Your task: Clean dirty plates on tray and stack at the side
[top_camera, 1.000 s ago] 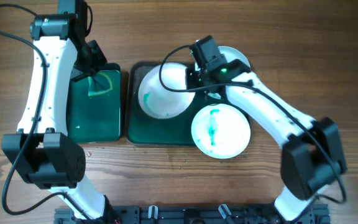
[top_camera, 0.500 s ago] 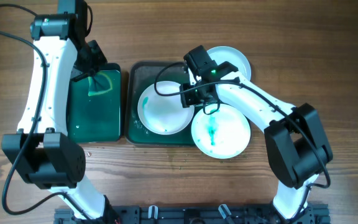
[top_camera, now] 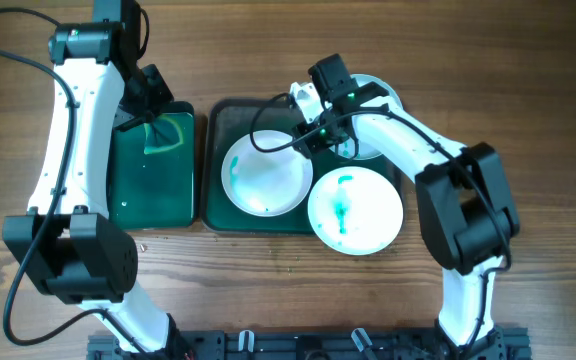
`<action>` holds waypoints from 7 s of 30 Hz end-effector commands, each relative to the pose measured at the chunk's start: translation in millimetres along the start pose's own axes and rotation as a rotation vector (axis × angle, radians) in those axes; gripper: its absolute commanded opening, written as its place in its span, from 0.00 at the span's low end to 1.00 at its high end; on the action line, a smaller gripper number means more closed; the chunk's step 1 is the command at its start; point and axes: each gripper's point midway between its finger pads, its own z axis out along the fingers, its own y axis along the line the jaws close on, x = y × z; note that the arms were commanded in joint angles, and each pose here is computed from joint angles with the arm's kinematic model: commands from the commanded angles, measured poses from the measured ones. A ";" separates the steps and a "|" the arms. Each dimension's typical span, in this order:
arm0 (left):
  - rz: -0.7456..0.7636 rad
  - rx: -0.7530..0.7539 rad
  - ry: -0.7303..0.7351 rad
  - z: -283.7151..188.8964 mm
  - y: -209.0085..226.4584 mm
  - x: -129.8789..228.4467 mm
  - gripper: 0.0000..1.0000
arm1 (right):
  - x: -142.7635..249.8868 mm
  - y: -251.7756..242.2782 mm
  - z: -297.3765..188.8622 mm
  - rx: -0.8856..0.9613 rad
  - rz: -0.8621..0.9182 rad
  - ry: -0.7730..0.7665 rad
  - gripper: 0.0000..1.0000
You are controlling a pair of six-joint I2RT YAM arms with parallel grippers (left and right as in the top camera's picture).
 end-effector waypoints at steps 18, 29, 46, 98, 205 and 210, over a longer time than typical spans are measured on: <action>-0.007 0.054 0.014 -1.2 -11.2 1.6 0.04 | 16.3 -12.6 19.9 0.146 0.481 0.055 0.04; 0.060 0.089 0.044 0.3 -42.8 20.7 0.04 | 38.4 -25.0 14.7 0.269 0.878 0.079 0.04; 0.224 0.227 0.063 92.2 -140.9 83.6 0.04 | 46.6 -23.6 23.6 0.248 0.825 0.095 0.04; 0.522 0.286 -0.013 135.3 -173.7 89.2 0.04 | 43.0 -24.1 24.1 0.242 0.788 0.084 0.04; 0.066 0.099 -0.065 -30.1 -4.3 27.8 0.04 | -29.1 59.8 -133.6 -0.036 0.400 -0.222 0.04; 0.113 0.114 -0.067 -31.3 -21.6 36.0 0.04 | -8.7 -48.9 -173.0 -0.065 0.680 -0.262 0.04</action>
